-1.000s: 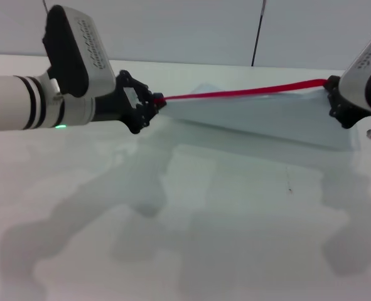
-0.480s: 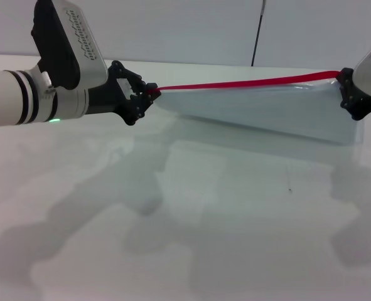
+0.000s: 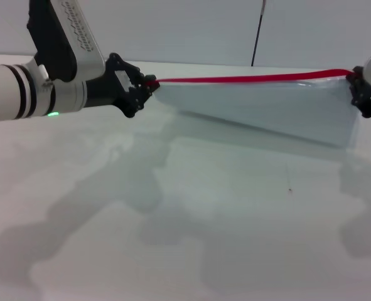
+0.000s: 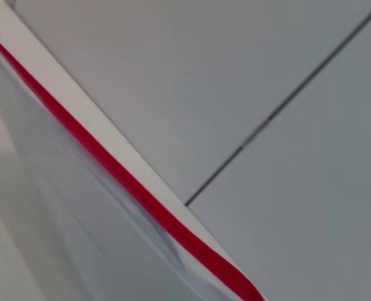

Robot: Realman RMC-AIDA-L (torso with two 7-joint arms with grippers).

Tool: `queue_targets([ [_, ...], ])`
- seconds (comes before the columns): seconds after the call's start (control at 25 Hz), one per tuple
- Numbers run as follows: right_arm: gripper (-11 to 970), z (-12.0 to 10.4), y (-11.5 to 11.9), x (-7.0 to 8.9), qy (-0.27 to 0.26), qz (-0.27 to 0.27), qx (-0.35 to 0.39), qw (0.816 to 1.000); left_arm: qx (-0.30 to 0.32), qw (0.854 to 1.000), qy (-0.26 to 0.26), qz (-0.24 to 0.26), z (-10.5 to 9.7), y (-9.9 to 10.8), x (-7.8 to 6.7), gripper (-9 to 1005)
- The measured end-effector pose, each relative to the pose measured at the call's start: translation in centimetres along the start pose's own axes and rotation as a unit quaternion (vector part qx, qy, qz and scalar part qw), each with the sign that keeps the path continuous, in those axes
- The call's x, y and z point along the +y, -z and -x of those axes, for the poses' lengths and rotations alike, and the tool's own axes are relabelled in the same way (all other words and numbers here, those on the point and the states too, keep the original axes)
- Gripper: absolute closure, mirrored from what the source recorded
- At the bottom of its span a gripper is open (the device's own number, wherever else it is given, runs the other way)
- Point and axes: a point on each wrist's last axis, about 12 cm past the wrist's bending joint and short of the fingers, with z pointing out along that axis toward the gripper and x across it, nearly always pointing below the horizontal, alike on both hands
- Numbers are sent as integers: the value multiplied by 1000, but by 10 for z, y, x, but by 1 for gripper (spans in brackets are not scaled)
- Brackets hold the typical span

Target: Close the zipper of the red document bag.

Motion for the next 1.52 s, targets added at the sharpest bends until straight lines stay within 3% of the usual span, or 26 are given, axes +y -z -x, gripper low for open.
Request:
queue_targets([
  [0.16,935,-7,-3,-7,-20,-8,10,1000,-10,1000,13,12,2,3,4,897],
  [0.36,743,-15,-6,-12,-34,-20,10,999,-33,998,41,30,3,8,10,895],
  [0.6,494,-18,-7,-16,-63,-33,-2,997,-58,995,64,42,4,12,12,699],
  [0.72,480,-19,-6,-13,-83,-48,-32,995,-90,990,89,59,4,19,15,553],
  [0.8,471,-18,-7,-8,-99,-57,-66,991,-121,983,117,77,3,27,16,455],
  [0.96,470,-25,-13,1,-152,-69,-135,977,-186,959,176,120,0,51,18,458],
  [1.08,471,-47,-26,4,-239,-85,-175,951,-229,942,197,144,-1,64,13,461],
  [1.12,472,-47,-26,4,-239,-85,-175,951,-233,941,199,147,-1,65,13,462],
  [1.24,474,-65,-36,11,-288,-113,-202,929,-255,928,212,167,-5,71,12,464],
  [1.28,474,-70,-38,15,-299,-123,-211,923,-277,910,230,204,-16,77,10,465],
  [1.4,476,-82,-42,28,-324,-149,-237,904,-288,897,232,240,-30,77,2,467],
  [1.52,478,-89,-42,35,-336,-161,-253,893,-279,895,213,275,-41,73,-9,468],
])
